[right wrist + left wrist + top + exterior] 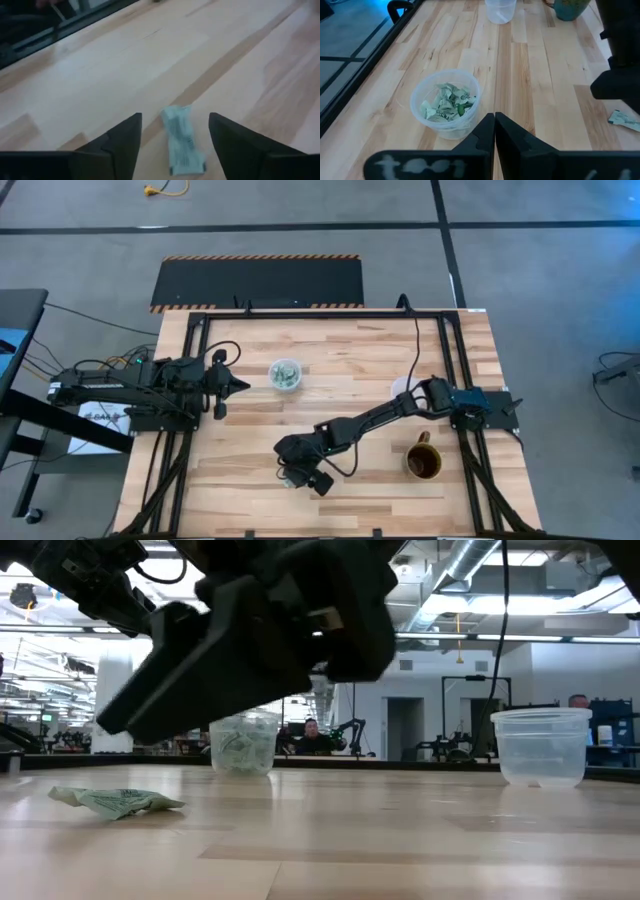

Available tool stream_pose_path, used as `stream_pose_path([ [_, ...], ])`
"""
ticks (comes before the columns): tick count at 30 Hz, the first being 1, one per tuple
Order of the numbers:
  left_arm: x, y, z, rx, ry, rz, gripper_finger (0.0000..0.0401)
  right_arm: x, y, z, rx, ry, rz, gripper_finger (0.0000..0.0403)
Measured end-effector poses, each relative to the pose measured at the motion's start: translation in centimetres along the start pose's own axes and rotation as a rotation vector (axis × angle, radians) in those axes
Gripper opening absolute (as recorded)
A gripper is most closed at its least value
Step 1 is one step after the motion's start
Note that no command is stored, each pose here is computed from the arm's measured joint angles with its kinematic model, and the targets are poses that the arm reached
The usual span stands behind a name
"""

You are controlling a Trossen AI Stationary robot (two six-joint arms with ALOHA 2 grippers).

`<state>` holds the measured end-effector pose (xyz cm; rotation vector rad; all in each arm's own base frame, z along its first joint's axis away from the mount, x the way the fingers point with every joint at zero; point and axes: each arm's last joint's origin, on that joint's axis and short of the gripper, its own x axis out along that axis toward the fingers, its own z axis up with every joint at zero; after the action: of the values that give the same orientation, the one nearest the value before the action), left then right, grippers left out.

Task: Pick and place Stevia / Truvia into bins
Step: Put the white stevia packet into the left transparent container

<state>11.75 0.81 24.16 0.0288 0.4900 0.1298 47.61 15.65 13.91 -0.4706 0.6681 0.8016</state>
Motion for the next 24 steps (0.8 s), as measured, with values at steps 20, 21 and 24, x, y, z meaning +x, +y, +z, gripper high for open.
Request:
stream_pose_path([
  [20,0.0,0.0,0.0,0.000,-0.001,0.000,0.0000,2.0,-0.7,-2.5,0.089,0.053,0.002,0.0175],
  [21,0.0,0.0,0.0,0.000,0.000,0.000,0.0000,2.2,-0.7,-2.6,0.091,0.054,0.005,0.0172],
  [24,0.0,0.0,0.0,0.000,0.000,0.000,0.0000,2.3,-0.7,-2.6,0.090,0.050,0.005,0.0163],
])
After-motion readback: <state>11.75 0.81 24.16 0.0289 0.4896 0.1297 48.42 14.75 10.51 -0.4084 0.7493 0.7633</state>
